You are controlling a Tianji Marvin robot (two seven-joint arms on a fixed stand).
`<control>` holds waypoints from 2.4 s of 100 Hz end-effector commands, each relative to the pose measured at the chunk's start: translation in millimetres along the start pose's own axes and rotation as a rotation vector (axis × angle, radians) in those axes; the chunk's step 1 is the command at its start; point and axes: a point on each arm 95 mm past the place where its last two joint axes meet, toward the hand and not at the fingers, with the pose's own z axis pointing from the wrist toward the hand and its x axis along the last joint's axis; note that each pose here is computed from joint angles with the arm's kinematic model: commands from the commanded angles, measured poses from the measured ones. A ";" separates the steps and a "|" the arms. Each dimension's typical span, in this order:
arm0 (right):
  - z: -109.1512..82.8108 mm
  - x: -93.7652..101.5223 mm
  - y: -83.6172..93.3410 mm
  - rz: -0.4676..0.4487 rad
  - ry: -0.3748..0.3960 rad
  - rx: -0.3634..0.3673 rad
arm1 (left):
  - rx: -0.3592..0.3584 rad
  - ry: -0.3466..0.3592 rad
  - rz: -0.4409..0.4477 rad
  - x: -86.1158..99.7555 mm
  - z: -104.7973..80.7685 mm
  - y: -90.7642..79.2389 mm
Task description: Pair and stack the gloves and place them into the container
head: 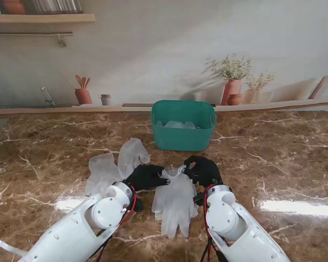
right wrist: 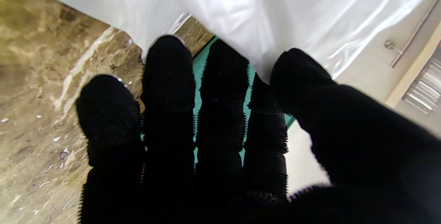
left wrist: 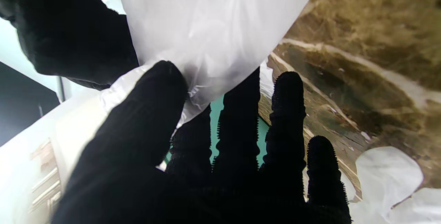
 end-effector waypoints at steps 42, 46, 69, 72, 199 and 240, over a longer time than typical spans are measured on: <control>32.9 -14.2 0.4 -0.285 0.037 -0.007 | 0.012 -0.062 0.153 -0.7 1.5 2.3; 33.8 -16.3 0.7 -0.316 0.038 -0.003 | 0.011 -0.063 0.163 -0.9 -0.5 1.5; 30.5 -21.7 8.3 -0.502 0.069 0.013 | 0.029 -0.063 0.187 -1.7 -13.4 -7.8; 30.0 -21.3 10.2 -0.522 0.073 0.010 | 0.033 -0.061 0.188 -1.5 -15.2 -9.9; 28.7 10.2 -49.9 -0.990 0.105 0.232 | 0.194 0.007 0.256 11.8 -78.9 -49.4; 21.1 10.7 -53.0 -0.886 0.137 0.177 | 0.220 0.008 0.267 11.1 -84.0 -55.2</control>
